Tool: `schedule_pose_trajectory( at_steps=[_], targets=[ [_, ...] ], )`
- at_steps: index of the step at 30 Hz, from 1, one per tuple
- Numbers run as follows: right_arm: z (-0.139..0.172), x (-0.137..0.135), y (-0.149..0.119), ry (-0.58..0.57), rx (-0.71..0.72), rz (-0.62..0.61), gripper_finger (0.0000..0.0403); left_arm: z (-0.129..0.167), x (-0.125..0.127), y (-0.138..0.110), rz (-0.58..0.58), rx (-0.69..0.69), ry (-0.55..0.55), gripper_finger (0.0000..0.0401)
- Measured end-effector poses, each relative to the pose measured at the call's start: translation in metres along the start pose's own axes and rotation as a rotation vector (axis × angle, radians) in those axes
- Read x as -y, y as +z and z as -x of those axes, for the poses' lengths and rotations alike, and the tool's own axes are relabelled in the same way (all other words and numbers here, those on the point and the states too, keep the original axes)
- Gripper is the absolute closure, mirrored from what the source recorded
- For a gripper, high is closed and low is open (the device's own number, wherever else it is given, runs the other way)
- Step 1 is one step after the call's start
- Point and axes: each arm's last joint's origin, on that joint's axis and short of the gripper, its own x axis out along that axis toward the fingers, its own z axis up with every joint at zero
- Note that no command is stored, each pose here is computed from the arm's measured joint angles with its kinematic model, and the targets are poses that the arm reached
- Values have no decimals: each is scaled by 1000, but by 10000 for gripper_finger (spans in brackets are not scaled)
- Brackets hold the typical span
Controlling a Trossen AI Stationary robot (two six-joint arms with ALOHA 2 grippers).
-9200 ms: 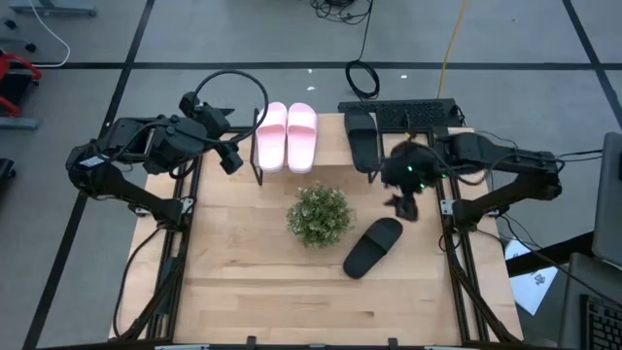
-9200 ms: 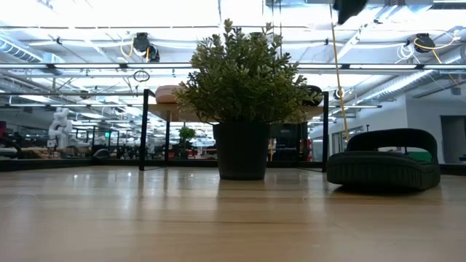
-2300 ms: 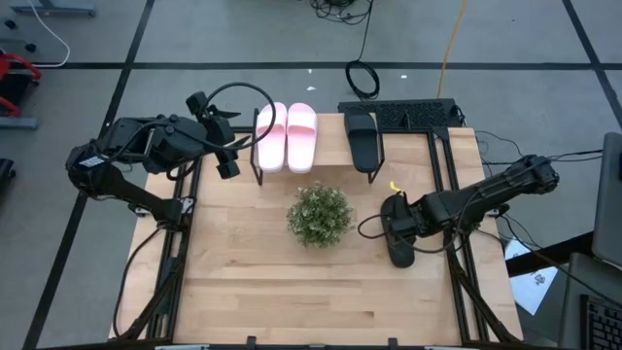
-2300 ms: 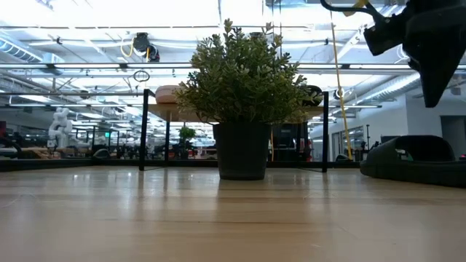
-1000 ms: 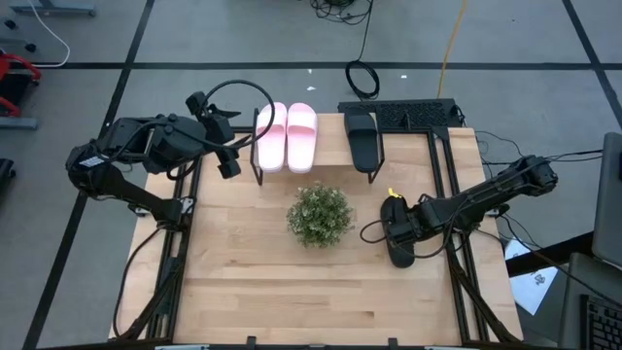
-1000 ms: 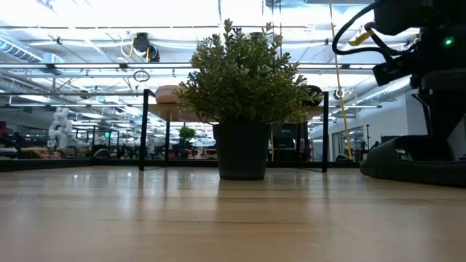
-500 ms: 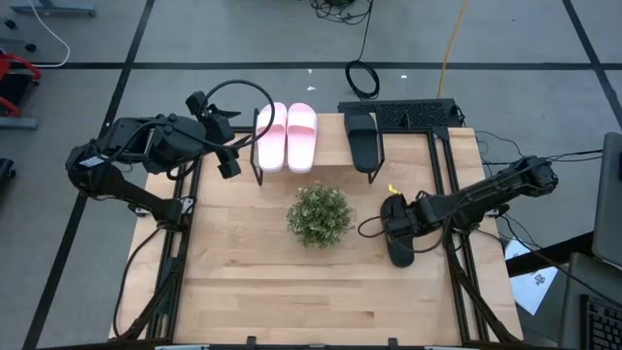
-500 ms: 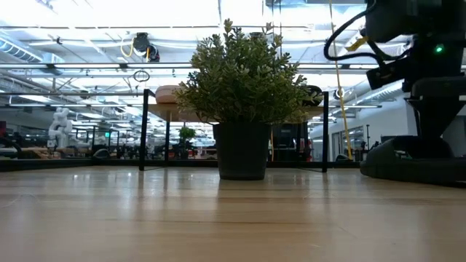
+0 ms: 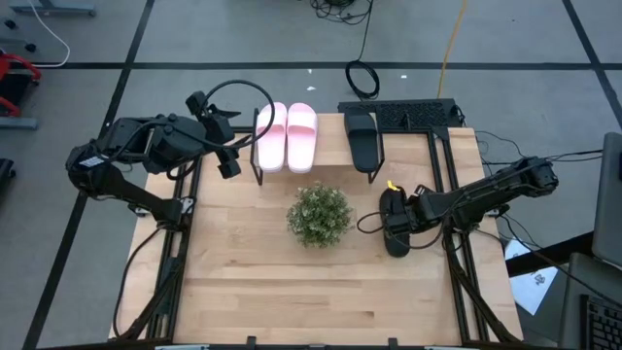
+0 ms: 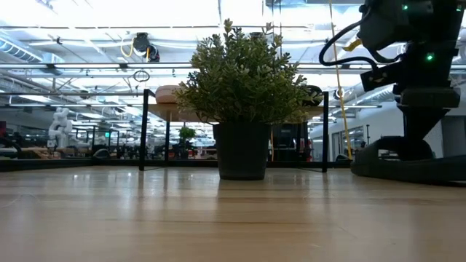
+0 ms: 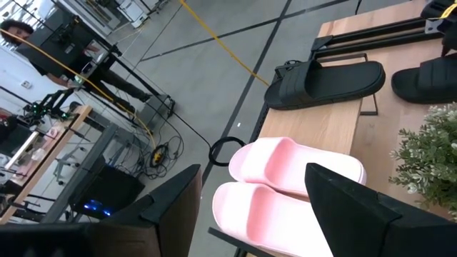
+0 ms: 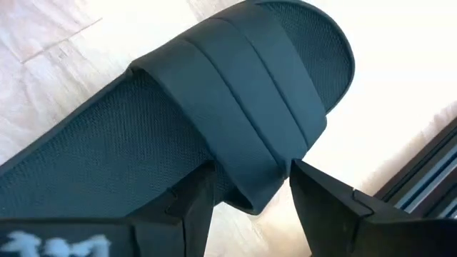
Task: Pick and place slides into the shelf
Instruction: Put the black slipper on the shelf
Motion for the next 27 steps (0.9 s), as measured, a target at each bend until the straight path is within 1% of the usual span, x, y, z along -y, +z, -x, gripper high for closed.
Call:
schedule_pose_trajectory(
  at_steps=[9,12,16,27],
  targets=[
    [-14,4,-6,-25,-38,-6,232,0,0,0,2,0,0,146],
    [-15,3,-5,-19,-24,3,232,0,0,0,2,0,0,146],
    [-15,4,-3,-45,13,5,232,0,0,0,2,0,1,146],
    [-17,7,3,-80,57,0,232,0,0,0,-2,0,2,146]
  ],
)
